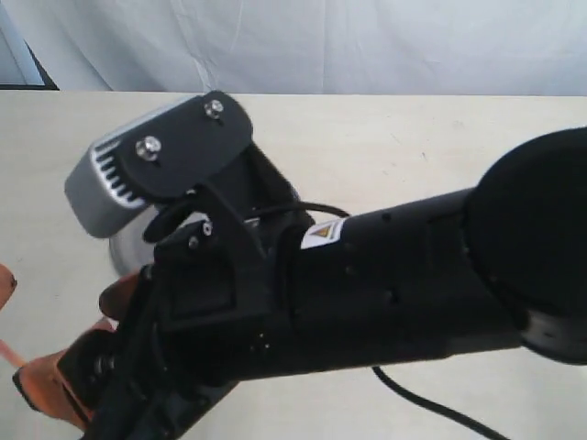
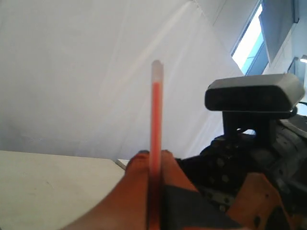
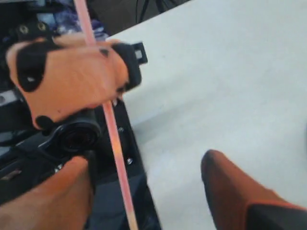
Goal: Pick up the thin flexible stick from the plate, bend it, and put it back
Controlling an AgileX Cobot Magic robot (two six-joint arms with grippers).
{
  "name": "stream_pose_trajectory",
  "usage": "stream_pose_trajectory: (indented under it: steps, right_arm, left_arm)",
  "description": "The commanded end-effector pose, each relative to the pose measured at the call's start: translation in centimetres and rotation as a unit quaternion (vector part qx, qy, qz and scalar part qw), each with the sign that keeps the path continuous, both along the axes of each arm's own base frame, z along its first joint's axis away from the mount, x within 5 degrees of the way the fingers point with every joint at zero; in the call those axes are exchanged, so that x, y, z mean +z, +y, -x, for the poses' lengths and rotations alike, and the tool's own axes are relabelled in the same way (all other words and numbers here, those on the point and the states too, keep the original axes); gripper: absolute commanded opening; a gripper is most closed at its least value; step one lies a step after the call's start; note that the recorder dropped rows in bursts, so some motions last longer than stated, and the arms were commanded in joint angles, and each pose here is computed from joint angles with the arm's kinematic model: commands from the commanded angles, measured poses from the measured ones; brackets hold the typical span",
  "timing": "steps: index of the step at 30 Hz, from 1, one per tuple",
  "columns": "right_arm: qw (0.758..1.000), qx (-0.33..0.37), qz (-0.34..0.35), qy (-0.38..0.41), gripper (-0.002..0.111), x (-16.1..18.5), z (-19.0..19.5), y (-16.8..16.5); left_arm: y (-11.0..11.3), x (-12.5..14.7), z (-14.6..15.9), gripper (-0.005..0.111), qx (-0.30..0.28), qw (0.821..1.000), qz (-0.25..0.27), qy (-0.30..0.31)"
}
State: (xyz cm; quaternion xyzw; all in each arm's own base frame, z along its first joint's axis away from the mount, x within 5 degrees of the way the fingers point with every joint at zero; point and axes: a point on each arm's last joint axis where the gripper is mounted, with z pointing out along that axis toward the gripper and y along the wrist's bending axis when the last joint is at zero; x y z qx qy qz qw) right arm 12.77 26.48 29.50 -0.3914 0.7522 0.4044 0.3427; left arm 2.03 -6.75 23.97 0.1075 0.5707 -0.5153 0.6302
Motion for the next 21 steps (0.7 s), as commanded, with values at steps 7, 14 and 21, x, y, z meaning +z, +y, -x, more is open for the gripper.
stream_pose_trajectory:
  steps: [7,14,21]
  right_arm:
    - [0.998,0.021,0.027,0.047,0.036,-2.4,-0.9,2.7]
    - [0.997,-0.052,0.047,0.011,0.0,-4.0,-3.4,4.1]
    - [0.996,-0.051,0.067,0.003,0.0,-5.2,-3.9,4.5]
  left_arm:
    - [-0.2,0.2,0.4,0.0,-0.032,0.999,0.022,0.012]
    - [-0.3,0.5,0.7,0.0,-0.057,0.997,0.043,0.018]
    - [-0.3,0.6,0.7,0.0,-0.056,0.997,0.051,0.016]
